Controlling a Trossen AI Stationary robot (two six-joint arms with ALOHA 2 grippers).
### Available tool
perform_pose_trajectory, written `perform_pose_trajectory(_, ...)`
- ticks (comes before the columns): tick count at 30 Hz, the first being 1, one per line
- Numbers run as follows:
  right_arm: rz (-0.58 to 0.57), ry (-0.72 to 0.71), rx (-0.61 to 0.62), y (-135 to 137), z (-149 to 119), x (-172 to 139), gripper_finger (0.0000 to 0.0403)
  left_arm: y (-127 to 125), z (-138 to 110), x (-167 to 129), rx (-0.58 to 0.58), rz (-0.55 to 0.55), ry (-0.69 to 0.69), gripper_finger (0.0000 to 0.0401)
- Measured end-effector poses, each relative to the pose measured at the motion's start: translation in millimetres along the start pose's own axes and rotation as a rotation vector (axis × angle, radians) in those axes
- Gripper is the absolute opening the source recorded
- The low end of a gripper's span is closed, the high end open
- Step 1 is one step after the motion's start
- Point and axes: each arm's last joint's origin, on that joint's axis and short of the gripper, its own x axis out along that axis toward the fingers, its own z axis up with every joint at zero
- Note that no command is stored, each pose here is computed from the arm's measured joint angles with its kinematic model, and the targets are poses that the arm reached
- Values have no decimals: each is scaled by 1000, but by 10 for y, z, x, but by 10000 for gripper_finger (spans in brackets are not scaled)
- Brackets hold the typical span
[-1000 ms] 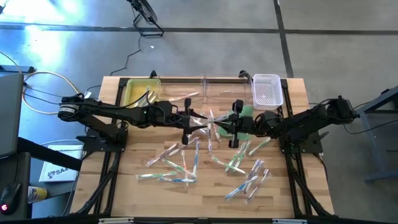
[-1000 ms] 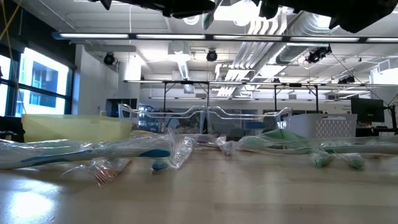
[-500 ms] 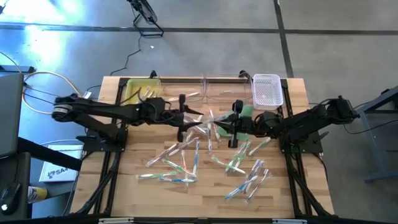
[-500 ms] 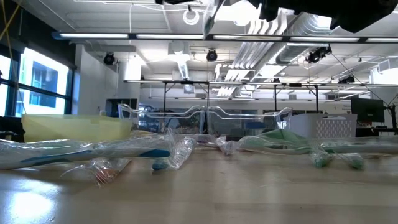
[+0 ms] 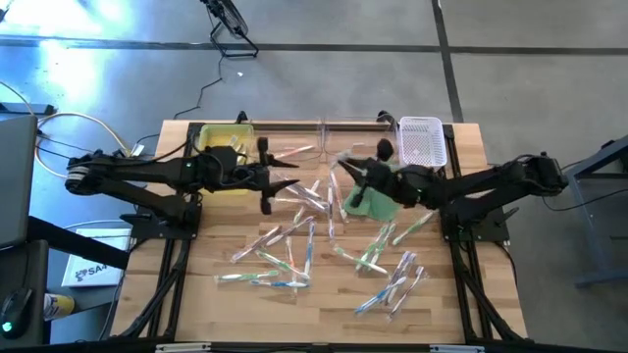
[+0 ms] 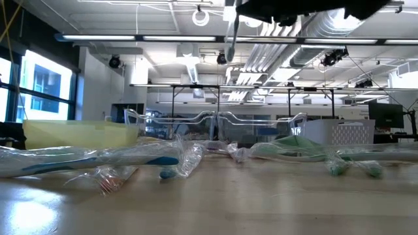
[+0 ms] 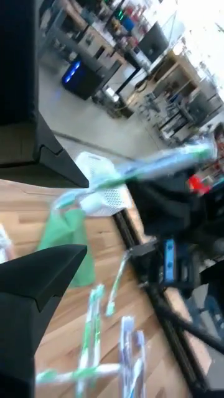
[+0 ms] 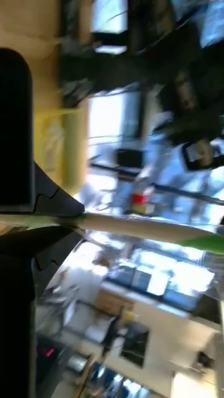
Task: Pick & Place Toothbrushes
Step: Put the green toothbrush into the right transparent bin
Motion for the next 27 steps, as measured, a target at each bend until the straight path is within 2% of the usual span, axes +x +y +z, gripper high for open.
perform_pose_trajectory(4, -52, 179, -92, -128, 69, 194, 10, 25, -7, -121, 2, -14, 24, 152)
perform_pose_trajectory(9, -104, 278, -125, -391, 71, 337, 10, 94, 22, -317, -1, 7, 23, 152)
perform_pose_trajectory(15, -155, 400, -126, -702, -195, 472, 10, 129, 12, -478, -1, 2, 37, 152)
perform_pose_trajectory(27, -231, 736, -152, -1112, -958, 687, 10, 94, -34, -441, 7, -20, 84, 152)
